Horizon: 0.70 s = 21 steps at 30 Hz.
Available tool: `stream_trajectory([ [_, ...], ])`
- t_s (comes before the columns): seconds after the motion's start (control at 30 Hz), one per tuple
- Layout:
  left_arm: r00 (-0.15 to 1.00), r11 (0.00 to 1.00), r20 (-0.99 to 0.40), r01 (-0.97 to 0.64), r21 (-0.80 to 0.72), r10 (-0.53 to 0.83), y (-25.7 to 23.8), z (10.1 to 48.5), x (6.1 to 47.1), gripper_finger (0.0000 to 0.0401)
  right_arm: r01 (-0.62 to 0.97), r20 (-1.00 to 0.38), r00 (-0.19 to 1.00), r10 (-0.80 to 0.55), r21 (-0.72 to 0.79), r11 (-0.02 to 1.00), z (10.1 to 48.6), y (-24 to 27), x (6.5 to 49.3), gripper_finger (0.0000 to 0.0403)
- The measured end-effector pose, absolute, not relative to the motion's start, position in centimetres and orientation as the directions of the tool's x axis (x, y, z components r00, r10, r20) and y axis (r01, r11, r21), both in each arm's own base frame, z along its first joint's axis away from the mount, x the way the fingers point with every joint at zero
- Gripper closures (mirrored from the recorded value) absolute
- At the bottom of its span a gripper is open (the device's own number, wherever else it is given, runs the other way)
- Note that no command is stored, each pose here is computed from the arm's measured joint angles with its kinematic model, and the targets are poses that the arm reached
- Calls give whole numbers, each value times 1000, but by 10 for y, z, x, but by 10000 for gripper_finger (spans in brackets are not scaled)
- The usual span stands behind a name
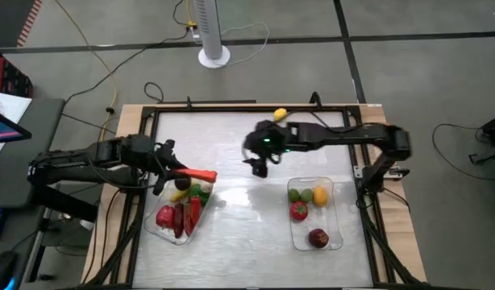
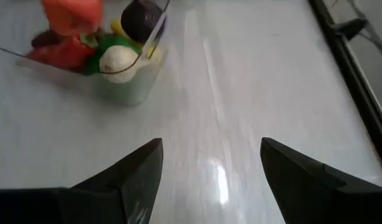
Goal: Sort produce into baskets
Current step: Put the orange carrots into the left transparent bin
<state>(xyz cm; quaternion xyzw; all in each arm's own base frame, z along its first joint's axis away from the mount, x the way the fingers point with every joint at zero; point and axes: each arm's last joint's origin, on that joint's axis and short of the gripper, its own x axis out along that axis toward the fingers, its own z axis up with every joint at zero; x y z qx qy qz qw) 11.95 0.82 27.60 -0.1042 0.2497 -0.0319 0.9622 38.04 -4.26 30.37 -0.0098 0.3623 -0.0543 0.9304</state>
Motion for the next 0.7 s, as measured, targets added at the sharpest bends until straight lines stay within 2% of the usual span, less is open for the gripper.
stream_trajectory([
  [0.23, 818, 953, -526, 85, -290, -233, -2, 282, 126, 334, 203, -608, 777, -160, 2, 979, 289, -40, 320, 106],
  [0.37, 736, 943, -611, 113, -314, -292, -10, 296, 119, 334, 232, -577, 798, -175, 26, 972, 291, -38, 299, 106],
  [0.53, 645, 914, -669, 120, -388, -369, -19, 308, 103, 333, 253, -574, 800, -176, 56, 966, 287, -37, 292, 106],
  [0.7, 551, 897, -744, 18, -442, -378, -22, 304, 93, 333, 262, -580, 796, -175, 68, 963, 279, -38, 300, 106],
])
